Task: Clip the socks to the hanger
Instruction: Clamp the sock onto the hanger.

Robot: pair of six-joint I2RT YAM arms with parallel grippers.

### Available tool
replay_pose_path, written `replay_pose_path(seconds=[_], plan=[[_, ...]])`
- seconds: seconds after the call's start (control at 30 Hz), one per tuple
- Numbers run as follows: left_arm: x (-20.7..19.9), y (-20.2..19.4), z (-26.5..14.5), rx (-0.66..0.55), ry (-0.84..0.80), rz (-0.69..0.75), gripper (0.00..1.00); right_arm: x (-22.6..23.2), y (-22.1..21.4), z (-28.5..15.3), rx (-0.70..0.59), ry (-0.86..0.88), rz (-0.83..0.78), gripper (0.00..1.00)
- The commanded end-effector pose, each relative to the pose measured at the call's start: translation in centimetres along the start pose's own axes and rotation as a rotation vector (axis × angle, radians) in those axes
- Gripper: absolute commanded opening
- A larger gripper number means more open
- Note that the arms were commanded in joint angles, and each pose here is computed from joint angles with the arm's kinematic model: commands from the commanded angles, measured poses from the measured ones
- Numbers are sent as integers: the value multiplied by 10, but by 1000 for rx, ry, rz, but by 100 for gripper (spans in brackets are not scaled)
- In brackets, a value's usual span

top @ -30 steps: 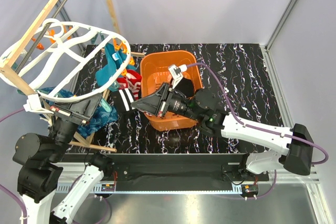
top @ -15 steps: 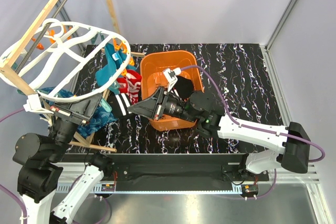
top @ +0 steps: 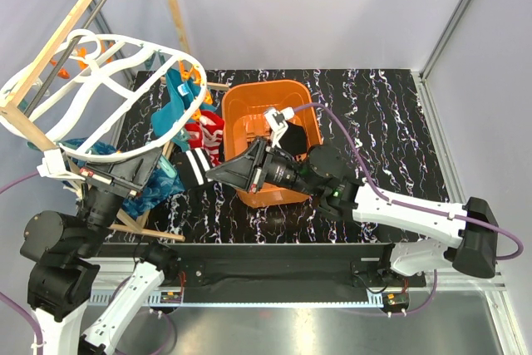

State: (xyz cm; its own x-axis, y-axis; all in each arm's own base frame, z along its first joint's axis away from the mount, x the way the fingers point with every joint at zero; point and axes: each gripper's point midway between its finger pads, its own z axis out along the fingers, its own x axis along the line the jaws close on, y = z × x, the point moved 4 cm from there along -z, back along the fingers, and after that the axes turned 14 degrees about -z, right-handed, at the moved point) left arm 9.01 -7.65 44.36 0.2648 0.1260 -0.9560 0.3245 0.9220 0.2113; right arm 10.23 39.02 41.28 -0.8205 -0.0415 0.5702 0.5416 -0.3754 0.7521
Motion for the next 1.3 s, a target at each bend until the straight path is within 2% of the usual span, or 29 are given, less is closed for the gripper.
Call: replay_pose_path(seconds=[0.0,0.57,1.0,1.27], plan=[[-9,-2,1,26,-25,1,0,15,13,6,-44,38,-33,0],[-7,-2,2,22,-20,-1,0,21,4,19,-26,75,-13,0],[-7,-2,0,21,-20,-9,0,36,0,18,-192,120,-122,0],[-9,-2,-1,22,-23,-10,0,38,-1,21,-211,130,-144,0]])
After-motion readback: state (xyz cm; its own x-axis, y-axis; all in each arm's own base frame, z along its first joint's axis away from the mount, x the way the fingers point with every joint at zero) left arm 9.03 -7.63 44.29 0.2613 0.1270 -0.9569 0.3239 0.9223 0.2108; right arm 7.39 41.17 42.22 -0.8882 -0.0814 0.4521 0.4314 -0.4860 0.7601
